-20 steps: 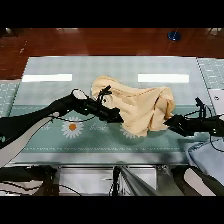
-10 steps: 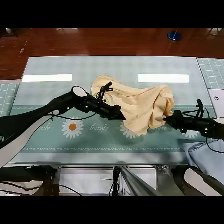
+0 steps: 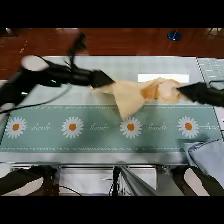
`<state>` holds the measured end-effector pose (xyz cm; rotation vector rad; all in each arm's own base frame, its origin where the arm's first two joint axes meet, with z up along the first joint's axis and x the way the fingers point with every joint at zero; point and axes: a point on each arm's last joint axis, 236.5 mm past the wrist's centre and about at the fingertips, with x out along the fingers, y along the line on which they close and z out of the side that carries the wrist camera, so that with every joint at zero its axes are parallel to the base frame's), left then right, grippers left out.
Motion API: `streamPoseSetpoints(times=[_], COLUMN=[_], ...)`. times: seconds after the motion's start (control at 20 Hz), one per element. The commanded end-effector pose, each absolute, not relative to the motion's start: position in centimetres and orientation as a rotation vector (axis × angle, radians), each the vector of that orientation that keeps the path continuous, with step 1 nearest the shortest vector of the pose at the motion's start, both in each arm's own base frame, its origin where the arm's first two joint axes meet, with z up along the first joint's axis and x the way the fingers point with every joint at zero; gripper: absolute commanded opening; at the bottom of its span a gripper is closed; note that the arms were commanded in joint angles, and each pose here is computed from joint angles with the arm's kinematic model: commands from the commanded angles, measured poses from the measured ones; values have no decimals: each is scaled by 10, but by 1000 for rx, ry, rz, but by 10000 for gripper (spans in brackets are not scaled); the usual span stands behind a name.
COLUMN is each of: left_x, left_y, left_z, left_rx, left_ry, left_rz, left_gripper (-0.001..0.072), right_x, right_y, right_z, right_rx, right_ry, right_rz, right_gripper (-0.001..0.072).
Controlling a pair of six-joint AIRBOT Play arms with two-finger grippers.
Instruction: Fold the shirts.
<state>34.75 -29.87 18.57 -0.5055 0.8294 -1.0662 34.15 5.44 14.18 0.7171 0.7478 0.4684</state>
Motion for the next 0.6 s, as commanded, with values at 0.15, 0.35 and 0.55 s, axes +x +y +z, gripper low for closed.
streamPoseSetpoints(times=[0.15, 0.35, 0.55], left_x=[297, 234, 201], left_y=[-170, -126, -78], left_z=[424, 486, 479], left_rx=[-337, -180, -55], left_ry=[112, -117, -101], left_rz=[-836, -630, -297], left_gripper=[17, 17, 17], right_x=[319, 293, 265], right_y=[46, 46, 12], right_z=[347, 419, 419], right_rx=[390, 264, 165], right_ry=[360, 222, 311], right_rz=[387, 331, 113], right_gripper=[26, 26, 26])
